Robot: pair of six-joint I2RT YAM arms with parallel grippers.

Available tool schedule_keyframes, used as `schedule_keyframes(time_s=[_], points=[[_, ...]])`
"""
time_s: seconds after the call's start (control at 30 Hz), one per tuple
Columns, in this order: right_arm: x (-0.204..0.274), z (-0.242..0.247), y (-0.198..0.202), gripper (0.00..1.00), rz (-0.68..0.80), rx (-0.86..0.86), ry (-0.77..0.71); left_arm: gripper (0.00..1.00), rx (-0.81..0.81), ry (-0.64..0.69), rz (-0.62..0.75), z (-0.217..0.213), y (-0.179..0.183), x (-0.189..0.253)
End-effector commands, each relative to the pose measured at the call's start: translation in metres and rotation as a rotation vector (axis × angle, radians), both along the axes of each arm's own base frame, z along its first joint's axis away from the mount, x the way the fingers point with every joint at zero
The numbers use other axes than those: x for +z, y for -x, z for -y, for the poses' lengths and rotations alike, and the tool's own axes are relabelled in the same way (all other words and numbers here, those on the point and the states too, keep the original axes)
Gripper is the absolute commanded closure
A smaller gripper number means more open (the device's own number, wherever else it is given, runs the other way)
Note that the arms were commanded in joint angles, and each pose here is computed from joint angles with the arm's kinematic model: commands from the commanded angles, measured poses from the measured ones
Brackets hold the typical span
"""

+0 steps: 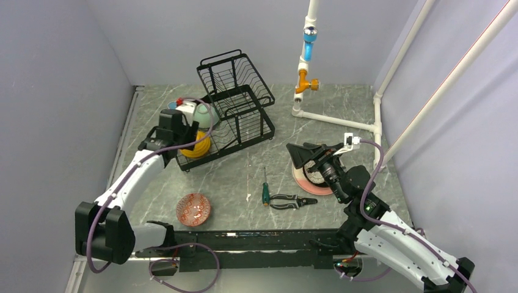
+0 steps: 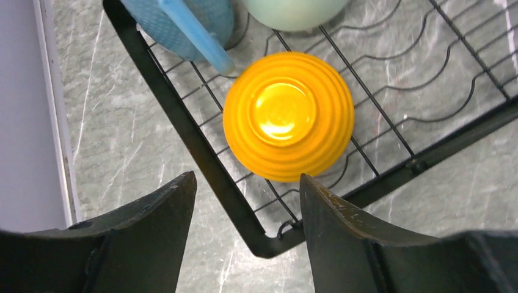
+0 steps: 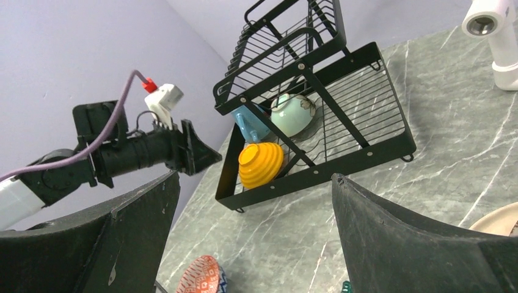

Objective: Load the mixed dishes into the dish rack

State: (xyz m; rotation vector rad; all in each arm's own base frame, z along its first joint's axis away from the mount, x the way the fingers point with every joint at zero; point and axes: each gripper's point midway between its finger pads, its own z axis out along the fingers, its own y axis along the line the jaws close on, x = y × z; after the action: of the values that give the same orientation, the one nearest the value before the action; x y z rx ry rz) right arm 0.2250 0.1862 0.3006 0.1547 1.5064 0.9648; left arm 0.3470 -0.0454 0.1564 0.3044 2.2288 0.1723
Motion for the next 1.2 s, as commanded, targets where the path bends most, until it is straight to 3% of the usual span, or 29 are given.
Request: schedule_keyframes(time_s=[0.0, 0.2, 0.4, 0.63, 0.83, 1.17], points=[[0.019, -0.002, 0.001, 0.05, 0.039, 0.013, -0.041, 0.33, -0.010, 0.245, 0.043, 0.013, -0.015, 0.013], [0.020, -0.001, 0.000, 0.05, 0.043, 0.007, -0.035, 0.31, 0.069, 0.483, -0.086, 0.006, -0.027, -0.008], [0.018, 0.003, 0.000, 0.04, 0.041, -0.008, -0.032, 0.42, 0.148, 0.679, -0.213, -0.001, -0.033, -0.030], [0.015, 0.001, -0.002, 0.04, 0.039, -0.009, -0.031, 0.51, 0.072, 0.831, -0.284, 0.026, -0.039, -0.043], [0.014, -0.002, -0.003, 0.04, 0.035, 0.000, -0.040, 0.48, 0.002, 0.955, -0.366, 0.058, -0.048, -0.053], [0.011, -0.007, -0.007, 0.04, 0.023, 0.005, -0.040, 0.36, -0.130, 1.159, -0.418, 0.125, -0.064, -0.049]])
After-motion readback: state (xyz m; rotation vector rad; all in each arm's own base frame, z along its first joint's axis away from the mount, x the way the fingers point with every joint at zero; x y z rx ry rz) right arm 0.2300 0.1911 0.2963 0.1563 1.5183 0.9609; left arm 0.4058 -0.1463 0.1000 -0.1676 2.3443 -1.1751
